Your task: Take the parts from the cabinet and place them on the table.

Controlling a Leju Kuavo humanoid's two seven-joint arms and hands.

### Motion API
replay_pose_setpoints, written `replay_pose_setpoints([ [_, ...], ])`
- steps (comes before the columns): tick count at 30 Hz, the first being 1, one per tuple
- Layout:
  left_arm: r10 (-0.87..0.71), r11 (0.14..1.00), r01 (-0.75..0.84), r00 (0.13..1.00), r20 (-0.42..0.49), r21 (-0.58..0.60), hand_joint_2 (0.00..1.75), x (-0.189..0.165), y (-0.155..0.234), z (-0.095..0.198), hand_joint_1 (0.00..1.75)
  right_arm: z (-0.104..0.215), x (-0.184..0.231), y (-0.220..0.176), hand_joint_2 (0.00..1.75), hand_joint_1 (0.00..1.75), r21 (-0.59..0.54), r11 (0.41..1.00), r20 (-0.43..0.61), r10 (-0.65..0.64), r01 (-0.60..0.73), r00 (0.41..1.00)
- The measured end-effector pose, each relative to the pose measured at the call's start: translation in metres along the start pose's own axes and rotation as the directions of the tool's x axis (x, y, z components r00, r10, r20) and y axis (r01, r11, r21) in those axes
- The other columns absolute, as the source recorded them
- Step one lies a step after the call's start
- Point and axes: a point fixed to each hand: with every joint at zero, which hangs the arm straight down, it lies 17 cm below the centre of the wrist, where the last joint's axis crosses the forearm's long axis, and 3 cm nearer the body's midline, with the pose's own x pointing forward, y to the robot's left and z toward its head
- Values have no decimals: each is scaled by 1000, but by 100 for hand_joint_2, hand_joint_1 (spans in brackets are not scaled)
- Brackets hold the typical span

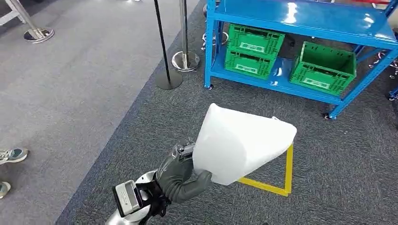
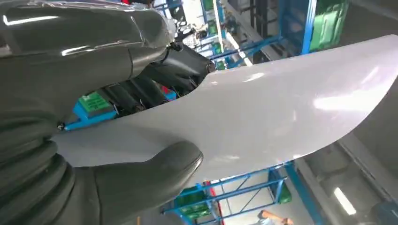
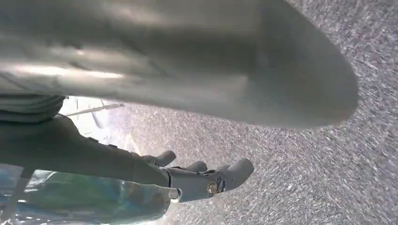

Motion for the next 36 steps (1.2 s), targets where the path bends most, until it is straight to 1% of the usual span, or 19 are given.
replay_pose_setpoints([
  [4, -2, 1000, 2, 1000, 9, 2, 175, 2, 1, -3, 175, 0, 2, 0, 0, 0, 1, 1000, 4, 1, -1, 1000],
  [9, 0, 1000, 0, 1000, 3, 2, 175, 1, 1, -2, 175, 0, -3, 0, 0, 0, 2, 1000, -4, 2, -2, 1000],
  [25, -6, 1000, 6, 1000, 0, -2, 175, 0, 0, -1, 175, 0, 0, 1, 0, 0, 3, 1000, 0, 2, -2, 1000],
  [36, -12, 1000, 11, 1000, 11, 5, 175, 5, 1, -7, 175, 0, 0, 4, 0, 0, 8, 1000, 2, 15, -15, 1000],
])
